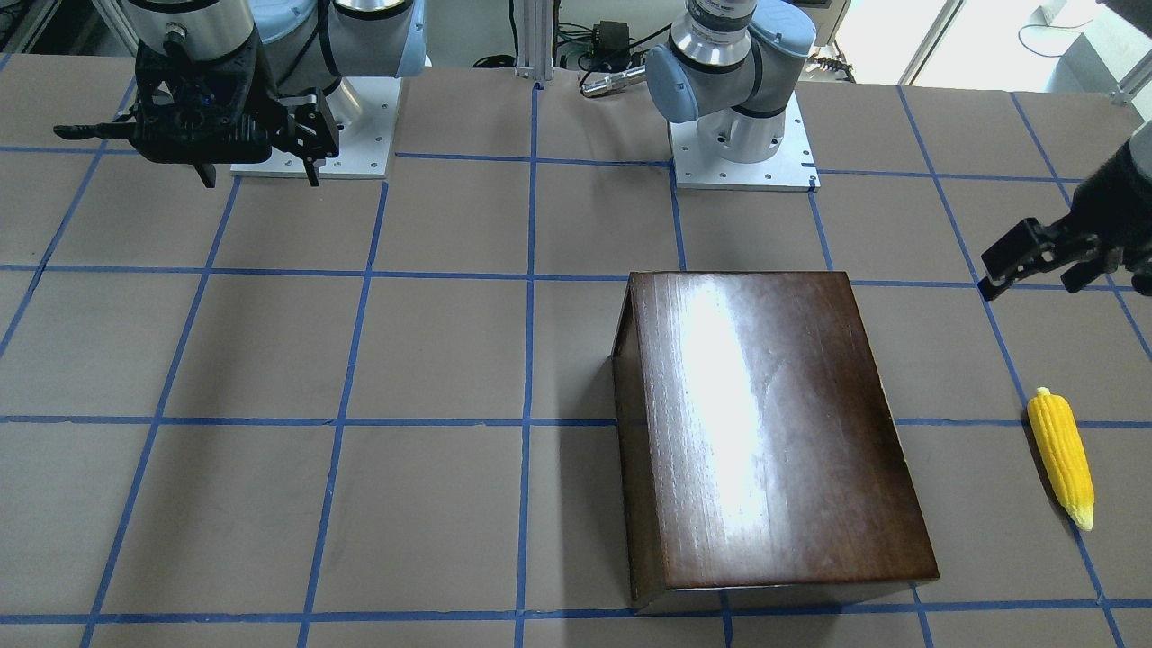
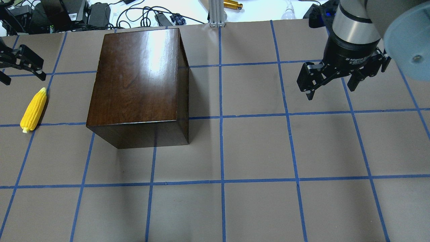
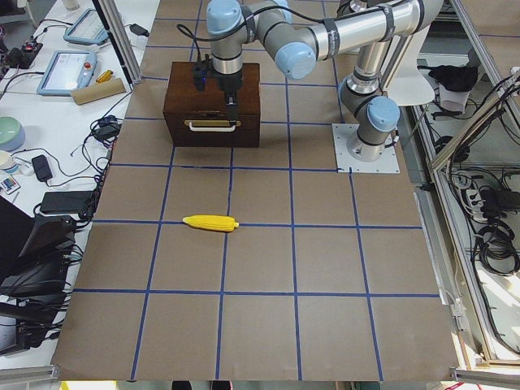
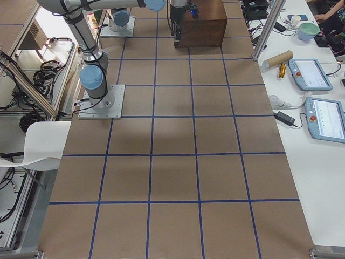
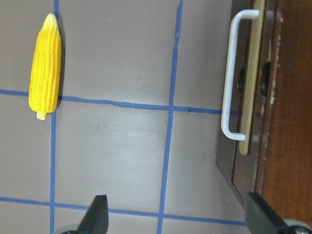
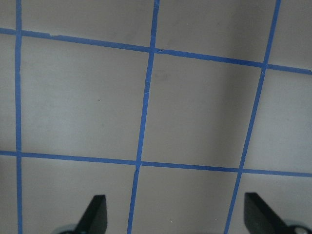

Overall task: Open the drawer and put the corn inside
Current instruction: 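Move the left gripper down beside the cabinet toward the drawer handle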

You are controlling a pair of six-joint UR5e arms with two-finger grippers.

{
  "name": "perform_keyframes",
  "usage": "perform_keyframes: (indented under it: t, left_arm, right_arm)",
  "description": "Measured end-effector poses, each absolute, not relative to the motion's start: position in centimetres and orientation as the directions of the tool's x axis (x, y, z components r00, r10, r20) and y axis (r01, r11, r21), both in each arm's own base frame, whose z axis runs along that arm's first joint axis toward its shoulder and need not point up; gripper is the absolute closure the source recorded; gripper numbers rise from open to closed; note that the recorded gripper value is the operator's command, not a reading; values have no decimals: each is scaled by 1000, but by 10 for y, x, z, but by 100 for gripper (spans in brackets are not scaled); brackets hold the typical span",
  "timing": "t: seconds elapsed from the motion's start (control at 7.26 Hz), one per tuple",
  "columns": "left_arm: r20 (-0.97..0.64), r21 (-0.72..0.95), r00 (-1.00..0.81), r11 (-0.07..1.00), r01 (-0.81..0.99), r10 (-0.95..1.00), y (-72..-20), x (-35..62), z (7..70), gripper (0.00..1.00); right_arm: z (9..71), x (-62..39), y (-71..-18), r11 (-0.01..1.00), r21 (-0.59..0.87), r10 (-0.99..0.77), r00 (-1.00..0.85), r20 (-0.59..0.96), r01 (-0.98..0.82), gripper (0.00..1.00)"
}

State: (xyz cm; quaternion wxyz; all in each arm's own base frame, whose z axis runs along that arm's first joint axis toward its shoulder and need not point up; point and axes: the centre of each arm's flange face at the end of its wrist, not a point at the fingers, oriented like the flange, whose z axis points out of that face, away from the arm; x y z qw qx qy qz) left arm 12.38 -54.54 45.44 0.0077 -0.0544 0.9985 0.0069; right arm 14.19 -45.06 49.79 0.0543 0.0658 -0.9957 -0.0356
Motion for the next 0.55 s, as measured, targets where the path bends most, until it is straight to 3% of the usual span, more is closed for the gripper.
perform_keyframes:
  t: [0.55]
  left_arm:
    - [31,44,-994,994,-99,-100,-599,150,358,0]
  right_arm:
    - [498,142,-451,989,79,-135,-985,103,-127,0]
